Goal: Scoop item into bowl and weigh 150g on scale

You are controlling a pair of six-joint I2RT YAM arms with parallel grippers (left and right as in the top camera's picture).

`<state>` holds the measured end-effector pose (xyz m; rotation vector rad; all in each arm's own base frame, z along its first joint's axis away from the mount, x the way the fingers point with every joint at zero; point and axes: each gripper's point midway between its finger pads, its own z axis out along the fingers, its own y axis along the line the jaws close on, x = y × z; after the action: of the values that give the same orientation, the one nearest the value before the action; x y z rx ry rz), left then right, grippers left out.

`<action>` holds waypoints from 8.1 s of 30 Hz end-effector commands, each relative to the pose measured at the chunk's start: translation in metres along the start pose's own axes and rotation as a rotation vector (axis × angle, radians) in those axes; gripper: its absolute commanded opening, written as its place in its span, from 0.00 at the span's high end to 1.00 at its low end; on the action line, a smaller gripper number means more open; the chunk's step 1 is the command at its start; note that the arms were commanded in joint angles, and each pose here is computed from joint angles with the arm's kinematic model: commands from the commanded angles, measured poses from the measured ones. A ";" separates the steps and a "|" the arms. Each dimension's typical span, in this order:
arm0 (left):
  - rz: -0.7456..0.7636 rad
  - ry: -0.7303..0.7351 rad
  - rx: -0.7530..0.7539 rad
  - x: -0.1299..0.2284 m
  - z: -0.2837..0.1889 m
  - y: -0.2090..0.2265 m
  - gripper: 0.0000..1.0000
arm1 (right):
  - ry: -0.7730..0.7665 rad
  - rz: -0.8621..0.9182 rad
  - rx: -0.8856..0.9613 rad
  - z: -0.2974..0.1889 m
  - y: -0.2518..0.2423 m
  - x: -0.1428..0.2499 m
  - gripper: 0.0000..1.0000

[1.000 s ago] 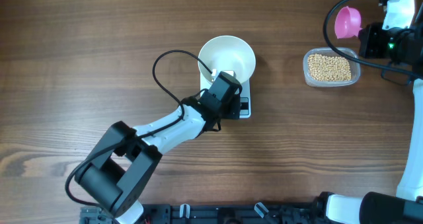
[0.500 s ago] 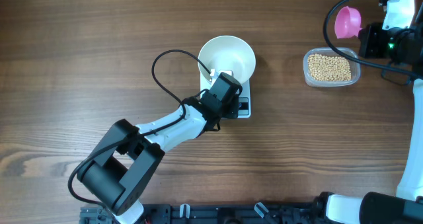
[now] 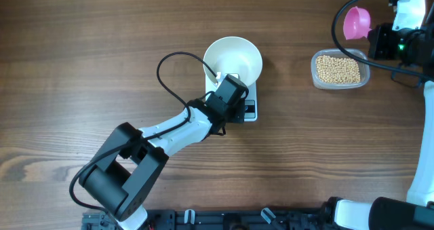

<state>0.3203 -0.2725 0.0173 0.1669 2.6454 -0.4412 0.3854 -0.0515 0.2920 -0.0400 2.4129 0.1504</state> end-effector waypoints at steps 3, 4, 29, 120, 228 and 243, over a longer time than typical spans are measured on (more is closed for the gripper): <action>0.015 0.042 0.015 0.011 0.003 -0.002 0.96 | 0.002 -0.006 -0.018 0.003 0.001 0.000 0.96; 0.015 0.043 0.016 0.011 0.003 -0.002 0.96 | 0.002 -0.006 -0.018 0.003 0.001 0.000 0.96; 0.016 0.064 -0.011 0.018 0.011 0.004 0.96 | 0.002 -0.008 -0.018 0.003 0.001 0.000 0.96; -0.121 0.030 -0.002 -0.017 -0.044 0.009 0.96 | -0.031 0.030 -0.043 0.003 0.005 -0.008 0.96; -0.093 0.128 -0.032 0.018 0.017 0.012 0.96 | -0.012 0.031 -0.007 0.004 -0.002 -0.004 0.96; -0.095 0.097 -0.027 0.007 0.002 0.009 0.96 | -0.012 0.031 -0.008 0.004 -0.001 -0.004 0.96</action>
<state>0.3203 -0.2715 0.0156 0.0721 2.7451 -0.4769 0.3897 -0.0489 0.2953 -0.0285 2.3906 0.1788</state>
